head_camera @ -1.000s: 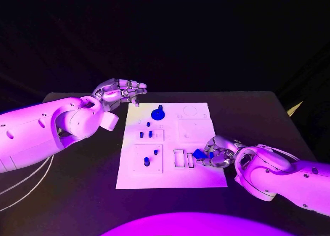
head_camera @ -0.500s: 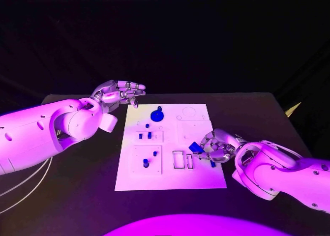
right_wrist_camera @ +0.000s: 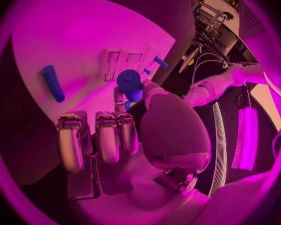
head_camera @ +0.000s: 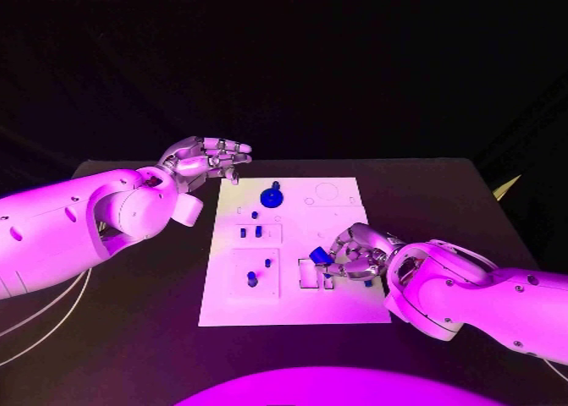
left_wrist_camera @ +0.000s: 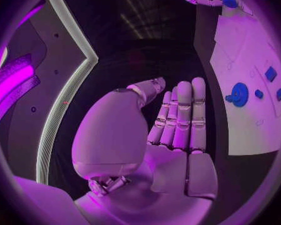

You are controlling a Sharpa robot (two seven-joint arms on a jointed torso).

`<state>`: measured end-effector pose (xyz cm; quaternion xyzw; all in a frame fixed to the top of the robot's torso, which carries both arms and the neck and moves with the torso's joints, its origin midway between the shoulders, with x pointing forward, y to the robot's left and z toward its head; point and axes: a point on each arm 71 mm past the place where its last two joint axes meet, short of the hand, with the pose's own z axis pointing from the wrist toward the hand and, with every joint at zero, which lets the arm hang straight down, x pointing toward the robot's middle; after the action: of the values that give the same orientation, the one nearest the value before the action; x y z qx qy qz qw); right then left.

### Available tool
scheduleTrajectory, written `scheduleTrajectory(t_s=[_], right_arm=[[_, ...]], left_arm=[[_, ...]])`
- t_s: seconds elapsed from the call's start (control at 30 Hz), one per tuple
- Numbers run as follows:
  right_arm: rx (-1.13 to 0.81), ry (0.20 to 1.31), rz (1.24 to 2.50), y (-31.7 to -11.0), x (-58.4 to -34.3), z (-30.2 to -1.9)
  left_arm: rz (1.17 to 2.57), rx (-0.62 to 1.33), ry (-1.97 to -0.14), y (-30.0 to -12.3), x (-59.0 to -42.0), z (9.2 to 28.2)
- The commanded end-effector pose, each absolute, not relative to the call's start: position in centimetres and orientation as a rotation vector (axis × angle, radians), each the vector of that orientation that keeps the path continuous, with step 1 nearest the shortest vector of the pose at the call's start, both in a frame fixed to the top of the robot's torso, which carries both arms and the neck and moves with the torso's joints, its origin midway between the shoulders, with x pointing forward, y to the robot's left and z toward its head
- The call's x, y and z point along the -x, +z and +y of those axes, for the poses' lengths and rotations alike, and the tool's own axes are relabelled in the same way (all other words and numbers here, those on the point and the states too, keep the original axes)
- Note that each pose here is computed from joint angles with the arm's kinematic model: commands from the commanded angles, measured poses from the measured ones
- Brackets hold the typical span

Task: Assemble the parts on the task board

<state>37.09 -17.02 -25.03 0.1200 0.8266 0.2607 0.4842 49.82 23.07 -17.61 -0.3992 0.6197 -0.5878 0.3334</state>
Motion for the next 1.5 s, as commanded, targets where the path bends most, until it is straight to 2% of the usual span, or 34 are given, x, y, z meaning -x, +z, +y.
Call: scheduleTrajectory(t_s=[0.03,0.5,1.5], right_arm=[[-0.258,0.636,2.085,-25.6,-37.0,-16.5],[-0.239,0.660,2.118,-26.5,-37.0,-15.3],[-0.170,0.592,2.088,-26.7,-37.8,-14.9]], left_arm=[[1.622,1.038,-1.558,-17.5,-49.7,22.7],[1.624,1.038,-1.558,-17.5,-49.7,22.7],[1.623,1.040,-1.554,-17.5,-49.7,22.9]])
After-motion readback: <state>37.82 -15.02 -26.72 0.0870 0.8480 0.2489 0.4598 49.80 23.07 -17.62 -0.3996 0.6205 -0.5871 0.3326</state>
